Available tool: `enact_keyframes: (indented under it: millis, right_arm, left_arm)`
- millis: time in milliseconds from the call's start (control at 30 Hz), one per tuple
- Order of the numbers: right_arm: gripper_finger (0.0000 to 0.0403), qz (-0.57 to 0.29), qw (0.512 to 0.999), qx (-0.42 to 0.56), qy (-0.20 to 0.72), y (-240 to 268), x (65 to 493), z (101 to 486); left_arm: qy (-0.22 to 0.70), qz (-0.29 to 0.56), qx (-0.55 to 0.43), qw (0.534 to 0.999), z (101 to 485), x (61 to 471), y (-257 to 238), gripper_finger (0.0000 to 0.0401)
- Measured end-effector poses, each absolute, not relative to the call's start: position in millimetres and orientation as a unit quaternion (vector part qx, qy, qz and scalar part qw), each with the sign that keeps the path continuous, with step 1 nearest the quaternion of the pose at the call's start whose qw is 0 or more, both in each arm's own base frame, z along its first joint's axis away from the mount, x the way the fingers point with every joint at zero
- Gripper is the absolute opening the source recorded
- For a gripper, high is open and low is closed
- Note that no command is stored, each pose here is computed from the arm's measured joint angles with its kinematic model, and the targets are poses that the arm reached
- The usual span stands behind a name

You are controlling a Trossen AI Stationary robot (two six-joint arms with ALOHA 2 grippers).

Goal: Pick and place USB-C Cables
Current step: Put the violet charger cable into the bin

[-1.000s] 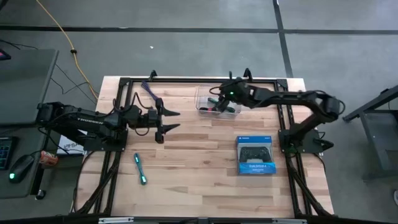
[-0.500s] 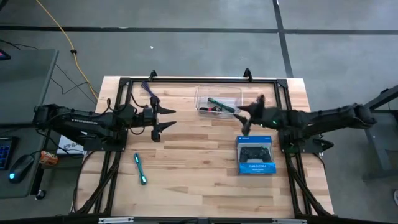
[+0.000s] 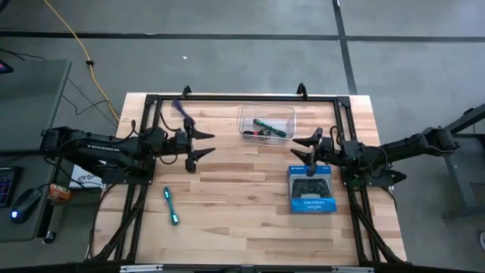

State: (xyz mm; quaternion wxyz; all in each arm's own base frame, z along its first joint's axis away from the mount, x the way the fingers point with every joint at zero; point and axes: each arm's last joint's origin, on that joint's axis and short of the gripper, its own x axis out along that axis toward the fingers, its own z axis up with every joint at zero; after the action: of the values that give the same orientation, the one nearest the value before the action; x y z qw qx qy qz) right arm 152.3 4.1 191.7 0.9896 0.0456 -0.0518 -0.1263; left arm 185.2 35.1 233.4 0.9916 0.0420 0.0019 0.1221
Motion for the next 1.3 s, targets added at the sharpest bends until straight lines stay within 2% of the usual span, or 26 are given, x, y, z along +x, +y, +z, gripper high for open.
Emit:
enact_keyframes:
  millis: [167,367,567,900,1000,1133,1300]
  right_arm:
    - [0.019,-0.126,0.99,0.046,-0.052,4.1,152.3,191.8]
    - [0.019,-0.123,0.989,0.048,-0.063,4.2,152.2,193.9]
    - [0.019,-0.08,0.993,0.044,-0.078,6.6,152.3,197.1]
    - [0.019,-0.078,0.992,0.041,-0.093,6.7,151.9,200.1]
    - [0.019,-0.079,0.992,0.038,-0.093,6.7,151.9,200.0]
    - [0.019,-0.083,0.992,0.038,-0.093,6.4,151.8,200.0]
    - [0.019,-0.097,0.99,0.039,-0.091,5.6,151.8,199.6]
  left_arm:
    - [0.023,0.15,0.04,0.988,229.5,184.7,36.7,0.0199]
    - [0.03,0.15,0.04,0.987,228.1,184.6,36.8,0.0199]
    - [0.03,0.15,0.04,0.987,228.1,184.6,36.8,0.0199]
    - [0.031,0.161,0.039,0.986,228.1,184.4,37.4,0.0199]
    - [0.029,0.261,0.004,0.965,227.9,182.4,42.7,0.0199]
    - [0.086,0.466,-0.001,0.881,226.6,176.5,61.8,0.0193]
    - [0.137,0.586,-0.093,0.793,219.6,166.6,98.2,0.0181]
